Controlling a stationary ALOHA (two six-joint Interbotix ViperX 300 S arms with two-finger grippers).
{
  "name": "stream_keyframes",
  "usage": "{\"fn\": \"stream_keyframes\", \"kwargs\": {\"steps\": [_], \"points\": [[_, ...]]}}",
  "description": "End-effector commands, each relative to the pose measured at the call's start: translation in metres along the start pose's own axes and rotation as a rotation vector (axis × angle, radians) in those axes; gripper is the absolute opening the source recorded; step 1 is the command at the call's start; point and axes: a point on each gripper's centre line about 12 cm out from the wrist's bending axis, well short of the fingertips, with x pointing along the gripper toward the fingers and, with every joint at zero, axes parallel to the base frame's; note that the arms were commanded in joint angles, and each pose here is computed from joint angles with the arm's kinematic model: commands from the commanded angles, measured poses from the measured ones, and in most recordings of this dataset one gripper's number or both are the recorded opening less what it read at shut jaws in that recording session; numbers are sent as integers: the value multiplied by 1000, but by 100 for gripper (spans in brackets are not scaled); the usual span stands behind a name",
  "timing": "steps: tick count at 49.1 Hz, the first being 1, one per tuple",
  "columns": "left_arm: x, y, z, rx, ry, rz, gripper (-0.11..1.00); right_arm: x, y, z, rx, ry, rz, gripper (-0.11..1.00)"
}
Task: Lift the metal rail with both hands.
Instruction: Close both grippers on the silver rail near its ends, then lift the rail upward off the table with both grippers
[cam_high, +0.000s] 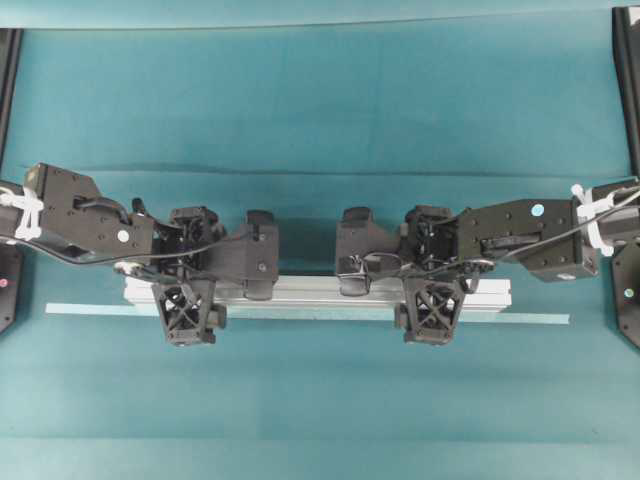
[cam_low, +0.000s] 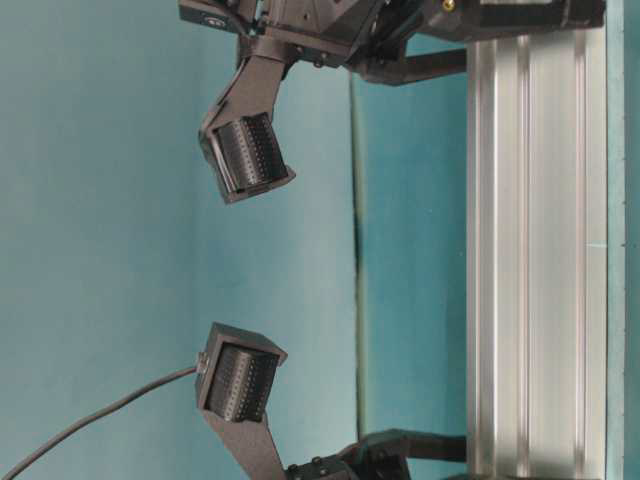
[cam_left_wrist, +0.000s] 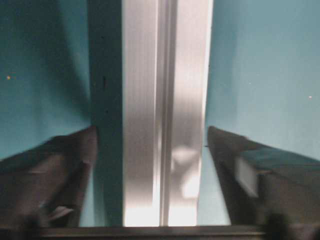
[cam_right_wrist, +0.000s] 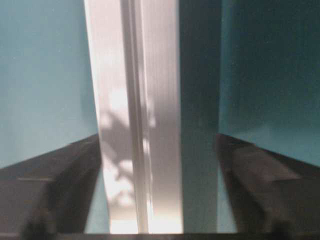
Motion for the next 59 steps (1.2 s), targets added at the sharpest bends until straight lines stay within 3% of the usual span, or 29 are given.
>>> {"fn": "stream_keyframes", "kwargs": {"steps": [1,7,35,59], "points": [[-4,-2,4,9,-21,-2,69,1,3,1,22,2,6,72],[-4,-4,4,20,-20,-4,36,2,3,1,62,10,6,40],[-8,-4,4,30,-17,-4,36,-2,4,-3,75,42,6,39],[-80,-3,25,14,-23,0,36,-62,9,10,67,24,22,39]]}}
